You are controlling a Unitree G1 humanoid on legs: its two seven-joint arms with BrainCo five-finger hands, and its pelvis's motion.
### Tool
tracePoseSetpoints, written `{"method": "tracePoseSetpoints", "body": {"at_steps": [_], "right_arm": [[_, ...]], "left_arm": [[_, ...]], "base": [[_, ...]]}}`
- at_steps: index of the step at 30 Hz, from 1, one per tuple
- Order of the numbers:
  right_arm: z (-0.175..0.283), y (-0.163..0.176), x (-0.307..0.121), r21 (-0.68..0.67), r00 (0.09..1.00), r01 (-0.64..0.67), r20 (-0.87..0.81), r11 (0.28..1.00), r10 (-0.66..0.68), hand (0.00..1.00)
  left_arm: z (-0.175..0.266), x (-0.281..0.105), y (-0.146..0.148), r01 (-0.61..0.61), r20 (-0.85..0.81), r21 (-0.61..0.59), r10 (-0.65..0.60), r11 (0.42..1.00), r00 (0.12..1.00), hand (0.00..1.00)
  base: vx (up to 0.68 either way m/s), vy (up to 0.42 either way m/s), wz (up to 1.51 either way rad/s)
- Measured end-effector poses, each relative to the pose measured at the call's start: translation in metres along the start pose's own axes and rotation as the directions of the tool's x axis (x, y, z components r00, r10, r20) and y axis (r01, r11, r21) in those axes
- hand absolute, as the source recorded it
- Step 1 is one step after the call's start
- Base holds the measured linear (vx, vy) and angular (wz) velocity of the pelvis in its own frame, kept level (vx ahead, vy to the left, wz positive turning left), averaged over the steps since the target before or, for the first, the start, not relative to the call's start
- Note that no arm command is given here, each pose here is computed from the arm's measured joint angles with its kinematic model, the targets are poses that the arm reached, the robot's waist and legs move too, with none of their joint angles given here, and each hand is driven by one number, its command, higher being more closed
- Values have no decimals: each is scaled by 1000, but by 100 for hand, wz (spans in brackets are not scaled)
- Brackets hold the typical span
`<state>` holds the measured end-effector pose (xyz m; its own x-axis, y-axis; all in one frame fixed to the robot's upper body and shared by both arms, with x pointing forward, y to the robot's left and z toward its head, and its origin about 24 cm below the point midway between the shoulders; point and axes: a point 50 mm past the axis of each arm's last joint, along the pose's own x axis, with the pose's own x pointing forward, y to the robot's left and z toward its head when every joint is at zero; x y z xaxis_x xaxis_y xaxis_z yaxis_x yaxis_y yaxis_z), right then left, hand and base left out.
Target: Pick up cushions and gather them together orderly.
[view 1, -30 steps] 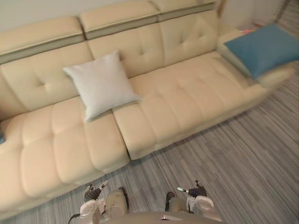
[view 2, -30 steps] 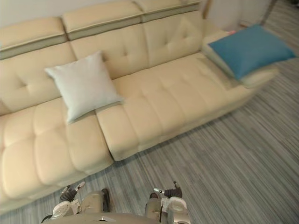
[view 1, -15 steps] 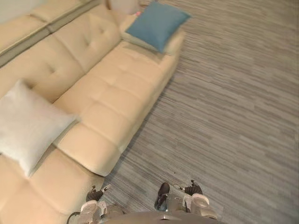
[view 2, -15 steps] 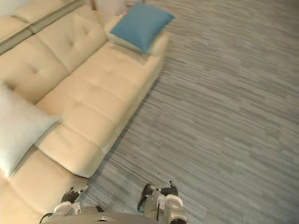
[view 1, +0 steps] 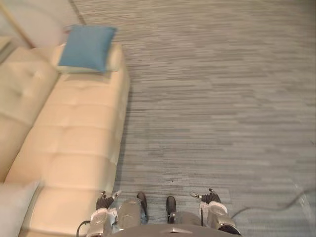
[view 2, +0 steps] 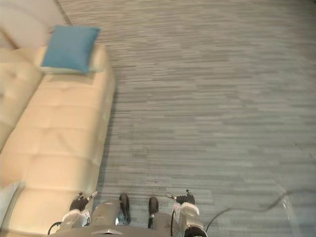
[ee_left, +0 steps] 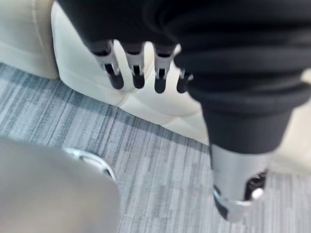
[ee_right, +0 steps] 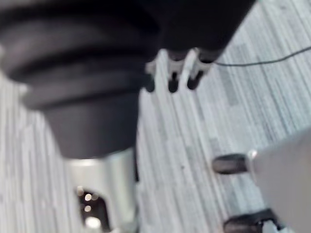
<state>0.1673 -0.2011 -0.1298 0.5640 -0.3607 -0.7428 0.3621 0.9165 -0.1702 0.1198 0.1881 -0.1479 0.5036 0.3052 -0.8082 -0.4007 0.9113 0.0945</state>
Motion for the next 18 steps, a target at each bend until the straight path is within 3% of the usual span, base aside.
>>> {"method": "tracePoseSetpoints", "body": {"at_steps": [8, 13, 18], "right_arm": [[-29, 1, -10, 7, 997, -1, -80, 1000, 1, 0], [-16, 0, -9, 6, 1000, 1, -13, 1000, -1, 0], [-10, -5, -6, 1, 1000, 12, 8, 1000, -12, 0]], "left_arm": [[-21, -2, 34, -58, -84, 118, 68, 991, 994, 0], [-7, 1, 23, -26, -38, 156, 33, 987, 999, 0], [-2, 2, 0, 42, -24, 195, -38, 980, 999, 0]], "base": [[323, 122, -25], [540, -7, 53], [609, -210, 59]]}}
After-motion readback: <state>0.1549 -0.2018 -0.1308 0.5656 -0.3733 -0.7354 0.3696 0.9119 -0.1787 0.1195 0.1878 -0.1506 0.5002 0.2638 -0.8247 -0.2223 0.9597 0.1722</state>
